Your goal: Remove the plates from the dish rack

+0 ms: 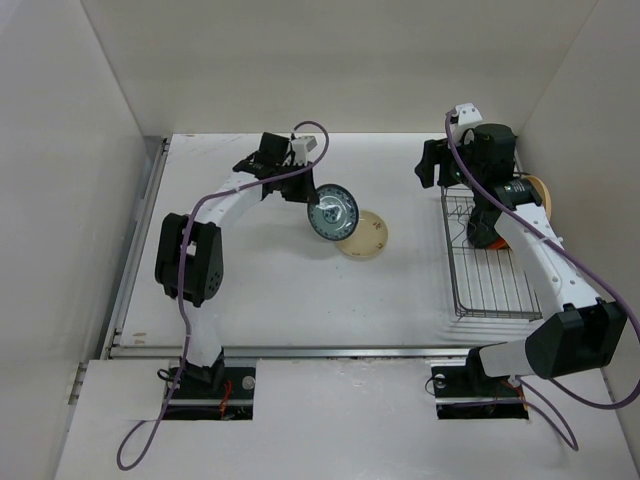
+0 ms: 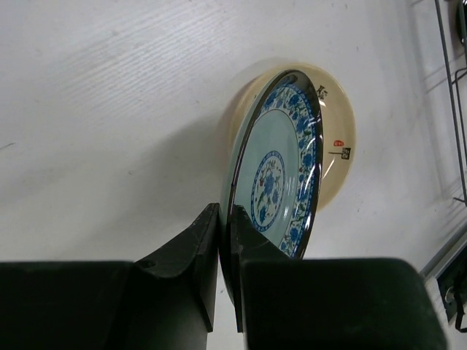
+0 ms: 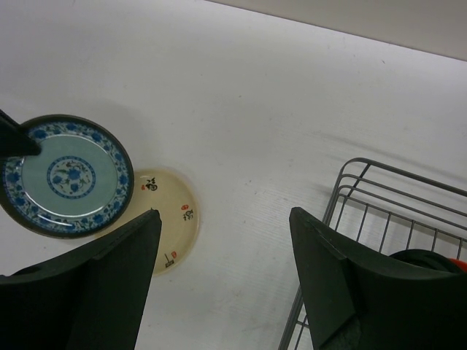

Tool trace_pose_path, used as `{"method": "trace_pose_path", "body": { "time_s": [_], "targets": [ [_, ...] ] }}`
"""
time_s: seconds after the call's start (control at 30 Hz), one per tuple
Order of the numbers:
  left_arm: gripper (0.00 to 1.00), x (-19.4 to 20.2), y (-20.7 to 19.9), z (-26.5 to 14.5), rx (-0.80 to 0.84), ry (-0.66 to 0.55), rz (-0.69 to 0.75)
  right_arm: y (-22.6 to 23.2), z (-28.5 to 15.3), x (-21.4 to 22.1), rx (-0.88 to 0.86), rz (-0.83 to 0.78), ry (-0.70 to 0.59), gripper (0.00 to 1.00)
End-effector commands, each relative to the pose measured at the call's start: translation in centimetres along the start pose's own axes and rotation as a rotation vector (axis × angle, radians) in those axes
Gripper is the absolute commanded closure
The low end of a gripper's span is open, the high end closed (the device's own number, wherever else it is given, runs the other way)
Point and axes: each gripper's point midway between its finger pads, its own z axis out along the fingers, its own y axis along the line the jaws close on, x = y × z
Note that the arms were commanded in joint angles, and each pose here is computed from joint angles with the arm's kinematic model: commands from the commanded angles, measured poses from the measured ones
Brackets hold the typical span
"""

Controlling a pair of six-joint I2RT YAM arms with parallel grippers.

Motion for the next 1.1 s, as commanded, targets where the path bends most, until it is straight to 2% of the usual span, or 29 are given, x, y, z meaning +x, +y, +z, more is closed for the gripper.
{"method": "trace_pose_path", "body": {
  "time_s": [0.0,0.4,0.63,1.07],
  "targets": [
    [1.0,-0.5,-2.4,0.8,0.089,-0.004,0.064,-0.1,-0.7,-1.0,0.005,0.008,-0.036,0.23],
    [1.0,2.0,-3.4,4.0,0.118,0.084,0.065,-0.3,-1.1,-1.0,0.004,0.011,-0.037,0.23],
    [1.0,2.9,-2.6,5.2,0.102,0.113,0.029,-0.4,-1.1,-1.0,-0.007,0.005,-0.037,0.23],
    [1.0,2.5,-1.9,6.6,0.079,0.114,-0.001,-0.4,-1.5,-1.1,-0.017,0.008,-0.038,0.23]
  ]
}}
